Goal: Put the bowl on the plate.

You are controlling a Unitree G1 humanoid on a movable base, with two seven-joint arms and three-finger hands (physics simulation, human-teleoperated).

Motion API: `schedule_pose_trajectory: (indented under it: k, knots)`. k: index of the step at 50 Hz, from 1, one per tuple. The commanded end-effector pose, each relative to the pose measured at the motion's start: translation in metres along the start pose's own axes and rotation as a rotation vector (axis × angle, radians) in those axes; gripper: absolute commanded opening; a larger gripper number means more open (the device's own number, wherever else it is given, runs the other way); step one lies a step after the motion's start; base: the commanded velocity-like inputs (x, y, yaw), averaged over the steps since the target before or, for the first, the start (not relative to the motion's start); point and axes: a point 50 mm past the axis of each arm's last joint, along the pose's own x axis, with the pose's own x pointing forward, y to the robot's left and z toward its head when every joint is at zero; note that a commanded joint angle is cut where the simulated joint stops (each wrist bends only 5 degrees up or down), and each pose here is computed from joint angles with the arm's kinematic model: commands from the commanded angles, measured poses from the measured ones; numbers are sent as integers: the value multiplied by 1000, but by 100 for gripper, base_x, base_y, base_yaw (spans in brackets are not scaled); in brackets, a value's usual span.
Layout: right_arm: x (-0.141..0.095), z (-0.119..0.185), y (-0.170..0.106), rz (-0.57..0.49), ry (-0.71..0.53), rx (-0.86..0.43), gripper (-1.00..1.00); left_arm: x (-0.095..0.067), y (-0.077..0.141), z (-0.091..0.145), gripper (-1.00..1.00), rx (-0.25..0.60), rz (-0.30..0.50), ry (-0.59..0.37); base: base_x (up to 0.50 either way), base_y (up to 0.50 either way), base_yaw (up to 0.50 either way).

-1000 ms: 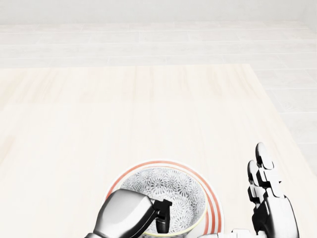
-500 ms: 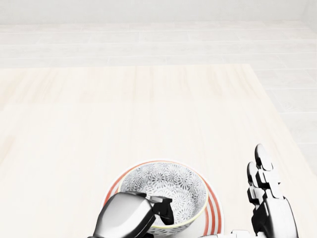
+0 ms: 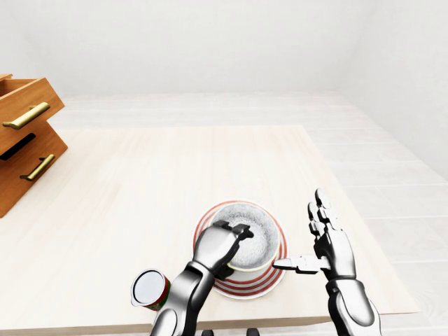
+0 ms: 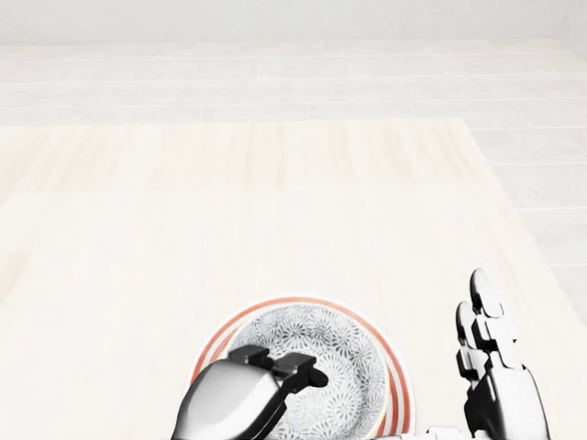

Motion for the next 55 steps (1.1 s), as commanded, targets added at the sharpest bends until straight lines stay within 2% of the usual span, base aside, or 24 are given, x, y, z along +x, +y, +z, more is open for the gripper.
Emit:
schedule_pose_trajectory:
  k: [1, 21, 44, 55]
  knots:
    - [1, 0, 1, 1, -1, 0, 100, -2, 1, 1, 23, 2, 3, -3, 0, 0, 0]
    - [2, -1, 2, 4, 0, 2, 100, -13, 8, 6, 33, 4, 3, -20, 0, 0, 0]
    - [6, 1, 2, 15, -11, -1, 100, -32, 14, 13, 29, -4, 3, -38, 0, 0, 0]
    - [7, 0, 3, 16, -10, -1, 100, -43, 30, 16, 27, -9, 31, -51, 0, 0, 0]
